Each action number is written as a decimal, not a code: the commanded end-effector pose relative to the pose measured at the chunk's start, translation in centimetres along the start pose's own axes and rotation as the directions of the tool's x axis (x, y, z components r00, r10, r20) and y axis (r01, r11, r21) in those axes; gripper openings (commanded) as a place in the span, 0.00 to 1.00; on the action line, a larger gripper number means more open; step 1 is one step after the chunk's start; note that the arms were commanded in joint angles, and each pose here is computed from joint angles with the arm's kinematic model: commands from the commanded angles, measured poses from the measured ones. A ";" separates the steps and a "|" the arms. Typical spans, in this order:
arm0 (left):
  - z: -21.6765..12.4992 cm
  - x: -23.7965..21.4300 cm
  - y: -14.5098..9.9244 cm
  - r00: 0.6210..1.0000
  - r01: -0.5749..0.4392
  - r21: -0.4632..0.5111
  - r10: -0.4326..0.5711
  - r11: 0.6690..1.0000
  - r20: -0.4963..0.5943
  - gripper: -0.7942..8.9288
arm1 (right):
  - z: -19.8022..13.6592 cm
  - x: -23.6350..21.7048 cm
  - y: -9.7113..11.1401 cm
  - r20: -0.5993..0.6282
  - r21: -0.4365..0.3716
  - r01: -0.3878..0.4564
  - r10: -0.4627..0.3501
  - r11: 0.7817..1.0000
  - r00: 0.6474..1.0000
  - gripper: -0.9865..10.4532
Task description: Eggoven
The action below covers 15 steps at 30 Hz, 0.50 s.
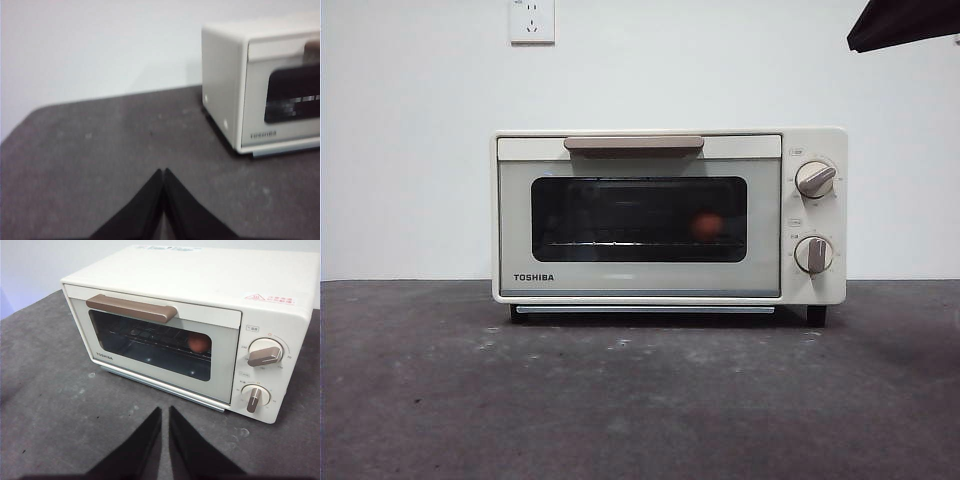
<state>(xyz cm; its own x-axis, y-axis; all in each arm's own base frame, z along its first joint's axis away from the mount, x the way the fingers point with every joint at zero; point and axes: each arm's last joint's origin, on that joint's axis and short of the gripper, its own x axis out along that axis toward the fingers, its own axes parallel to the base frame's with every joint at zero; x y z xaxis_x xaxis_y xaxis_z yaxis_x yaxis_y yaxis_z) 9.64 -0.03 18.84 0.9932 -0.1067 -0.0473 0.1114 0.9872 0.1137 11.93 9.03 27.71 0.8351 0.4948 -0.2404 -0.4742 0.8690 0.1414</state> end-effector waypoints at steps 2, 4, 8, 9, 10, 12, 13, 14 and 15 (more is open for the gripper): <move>-1.1 -0.1 -0.1 1.000 -0.005 -0.006 0.004 1.000 -0.030 0.09 | 0.0 0.1 0.1 0.005 -0.011 -0.006 0.006 1.000 1.000 0.09; -1.8 0.0 -0.2 0.999 -0.004 -0.014 0.004 1.000 -0.035 0.09 | 0.0 0.1 0.1 0.005 -0.011 -0.005 0.005 1.000 1.000 0.09; -3.0 0.1 -0.3 0.998 -0.003 -0.047 0.000 0.999 -0.065 0.09 | 0.0 0.1 0.1 0.006 -0.010 -0.005 0.005 1.000 1.000 0.09; -3.3 0.1 -0.3 0.997 -0.001 -0.052 -0.003 0.999 -0.082 0.09 | 0.0 0.1 0.1 0.005 -0.010 -0.005 0.005 1.000 1.000 0.09; -3.5 0.1 -0.4 0.995 -0.001 -0.064 -0.005 0.998 -0.098 0.09 | 0.0 0.1 0.1 0.005 -0.010 -0.006 0.006 1.000 1.000 0.09; -4.0 0.1 -0.4 0.992 -0.003 -0.091 -0.008 0.996 -0.123 0.09 | 0.0 0.1 0.1 0.005 -0.011 -0.006 0.006 1.000 1.000 0.09; -4.1 0.1 -0.4 0.992 -0.005 -0.110 -0.009 0.994 -0.127 0.09 | 0.0 0.1 0.1 0.006 -0.010 -0.005 0.005 1.000 1.000 0.09; -4.0 0.1 -0.4 0.992 -0.008 -0.131 -0.009 0.991 -0.124 0.09 | 0.0 0.1 0.1 0.005 -0.010 -0.005 0.005 1.000 1.000 0.09; -4.1 0.1 -0.4 0.992 -0.011 -0.158 -0.009 0.987 -0.124 0.09 | 0.0 0.1 0.1 0.005 -0.011 -0.006 0.006 1.000 1.000 0.09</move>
<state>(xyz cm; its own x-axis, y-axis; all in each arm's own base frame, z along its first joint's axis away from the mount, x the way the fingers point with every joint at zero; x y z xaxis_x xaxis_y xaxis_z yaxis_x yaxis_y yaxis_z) 9.48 -0.01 15.73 0.9842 -0.1040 -0.1431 0.1067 0.9942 0.0114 11.93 9.03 27.70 0.8350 0.4948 -0.2408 -0.4743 0.8690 0.1409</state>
